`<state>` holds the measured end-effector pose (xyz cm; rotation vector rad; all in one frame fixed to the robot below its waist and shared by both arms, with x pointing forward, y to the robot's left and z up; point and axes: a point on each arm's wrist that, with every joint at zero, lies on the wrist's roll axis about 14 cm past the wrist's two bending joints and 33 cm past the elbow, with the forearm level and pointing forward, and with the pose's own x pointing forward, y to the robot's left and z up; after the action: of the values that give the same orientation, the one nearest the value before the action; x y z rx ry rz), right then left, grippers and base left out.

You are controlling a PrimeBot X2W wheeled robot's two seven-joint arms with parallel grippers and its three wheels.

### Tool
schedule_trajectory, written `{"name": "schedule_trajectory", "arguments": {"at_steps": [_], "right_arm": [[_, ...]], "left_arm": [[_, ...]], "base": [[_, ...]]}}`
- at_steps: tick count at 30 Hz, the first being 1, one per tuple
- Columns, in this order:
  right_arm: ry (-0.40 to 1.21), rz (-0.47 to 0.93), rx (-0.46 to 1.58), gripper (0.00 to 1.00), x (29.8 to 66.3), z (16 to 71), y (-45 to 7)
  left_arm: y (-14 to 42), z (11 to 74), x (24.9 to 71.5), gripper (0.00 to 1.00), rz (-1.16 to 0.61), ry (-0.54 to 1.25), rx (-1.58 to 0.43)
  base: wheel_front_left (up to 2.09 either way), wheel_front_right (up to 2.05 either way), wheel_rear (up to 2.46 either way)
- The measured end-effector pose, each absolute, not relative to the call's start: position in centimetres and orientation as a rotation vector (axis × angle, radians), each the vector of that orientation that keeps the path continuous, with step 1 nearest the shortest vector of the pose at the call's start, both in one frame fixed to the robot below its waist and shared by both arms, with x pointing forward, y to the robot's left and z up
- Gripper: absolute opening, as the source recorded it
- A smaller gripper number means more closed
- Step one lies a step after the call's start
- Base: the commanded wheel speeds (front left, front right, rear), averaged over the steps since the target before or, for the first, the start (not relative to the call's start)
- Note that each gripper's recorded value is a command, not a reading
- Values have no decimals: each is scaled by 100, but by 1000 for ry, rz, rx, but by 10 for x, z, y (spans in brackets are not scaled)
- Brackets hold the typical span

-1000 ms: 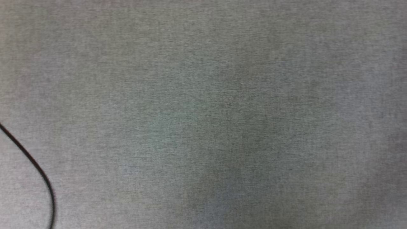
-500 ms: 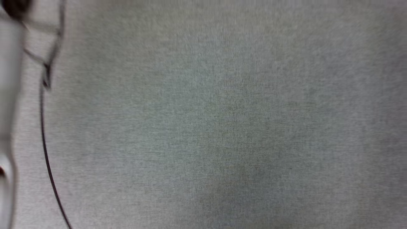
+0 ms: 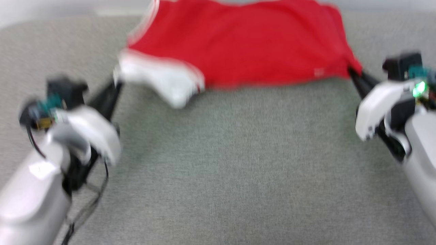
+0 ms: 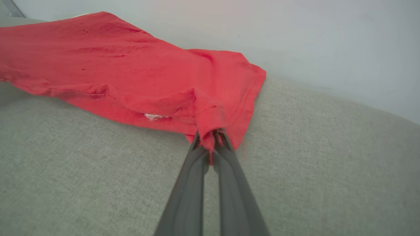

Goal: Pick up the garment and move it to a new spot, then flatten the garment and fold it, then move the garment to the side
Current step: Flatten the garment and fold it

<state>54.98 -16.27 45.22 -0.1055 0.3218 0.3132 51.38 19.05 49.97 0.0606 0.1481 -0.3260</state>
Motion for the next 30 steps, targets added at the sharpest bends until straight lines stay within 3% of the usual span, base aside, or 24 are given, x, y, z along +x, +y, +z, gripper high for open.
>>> {"name": "schedule_trajectory", "arguments": {"at_steps": [14,30], "right_arm": [[448,338,-51,0,455,444,-188],[640,355,19,0,354,419,-206]], "left_arm": [[180,456,345,0,-370,482,-2],[170,445,245,0,-419,691,-84]], "base": [[0,0,0],[0,0,0]]}}
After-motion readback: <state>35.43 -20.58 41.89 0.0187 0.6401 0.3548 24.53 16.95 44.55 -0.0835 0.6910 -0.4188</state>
